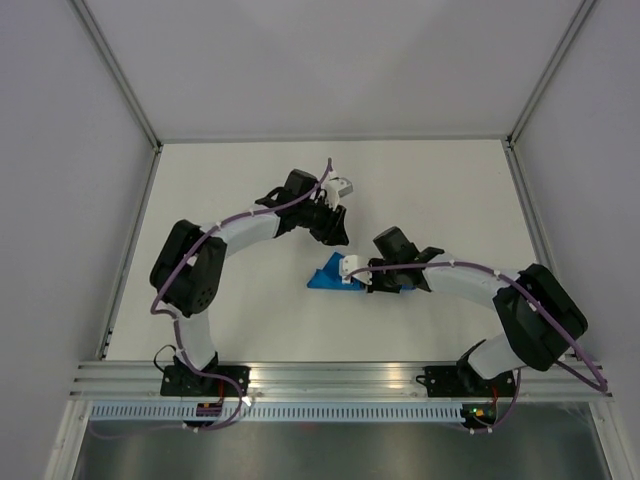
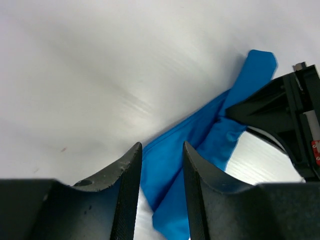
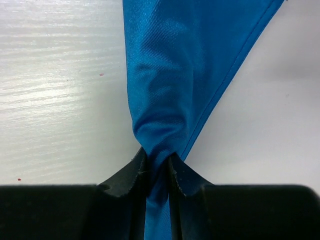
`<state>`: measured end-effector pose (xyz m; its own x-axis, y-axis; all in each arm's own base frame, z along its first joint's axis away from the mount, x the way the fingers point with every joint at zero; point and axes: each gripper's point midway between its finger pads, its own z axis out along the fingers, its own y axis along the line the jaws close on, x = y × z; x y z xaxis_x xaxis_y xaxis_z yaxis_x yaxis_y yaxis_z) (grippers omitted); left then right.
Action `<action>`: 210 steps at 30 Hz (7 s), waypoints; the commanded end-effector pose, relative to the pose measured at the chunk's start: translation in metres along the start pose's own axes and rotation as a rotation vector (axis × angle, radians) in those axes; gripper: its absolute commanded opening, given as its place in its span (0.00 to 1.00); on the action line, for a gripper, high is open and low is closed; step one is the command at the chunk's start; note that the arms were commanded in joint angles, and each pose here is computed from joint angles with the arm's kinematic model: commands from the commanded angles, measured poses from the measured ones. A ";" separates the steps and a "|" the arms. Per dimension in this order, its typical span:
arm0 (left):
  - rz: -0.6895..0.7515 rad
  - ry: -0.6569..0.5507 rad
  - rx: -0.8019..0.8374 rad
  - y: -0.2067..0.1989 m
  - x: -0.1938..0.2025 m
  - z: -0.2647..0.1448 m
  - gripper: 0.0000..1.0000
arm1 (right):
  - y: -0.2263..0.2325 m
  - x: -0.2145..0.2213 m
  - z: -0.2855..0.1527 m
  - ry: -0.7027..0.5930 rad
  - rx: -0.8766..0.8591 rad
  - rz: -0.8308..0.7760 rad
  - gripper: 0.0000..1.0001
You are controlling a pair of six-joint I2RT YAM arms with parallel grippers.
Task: Fold the napkin, place the utensils inside, and roll it up
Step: Roll the napkin with the utensil
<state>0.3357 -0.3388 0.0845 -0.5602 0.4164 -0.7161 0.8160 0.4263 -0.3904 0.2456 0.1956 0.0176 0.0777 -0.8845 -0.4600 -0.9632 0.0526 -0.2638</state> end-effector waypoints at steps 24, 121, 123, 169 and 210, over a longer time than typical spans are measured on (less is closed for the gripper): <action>0.470 -0.353 -0.581 -0.052 -0.008 -0.060 0.51 | 0.001 0.036 0.026 0.104 -0.704 0.313 0.16; -0.182 0.452 0.396 -0.055 0.125 0.091 0.02 | -0.035 0.017 -0.028 -0.116 0.306 -0.053 0.94; -0.190 0.455 0.402 -0.055 0.125 0.091 0.02 | -0.035 0.018 -0.025 -0.099 0.323 -0.061 0.91; 0.051 -0.301 -0.299 0.010 -0.051 -0.053 0.44 | 0.010 0.033 -0.013 -0.011 -0.526 0.165 0.25; 0.841 -0.020 -0.334 -0.091 0.046 0.067 0.52 | -0.015 0.048 0.017 0.026 -0.730 0.321 0.27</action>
<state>0.2396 -0.3977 0.0392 0.1384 0.6985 -0.7021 0.8799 0.2387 0.4109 0.2595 0.1698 0.0140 -0.2887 -0.8603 -0.4202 -0.8453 0.0230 0.5338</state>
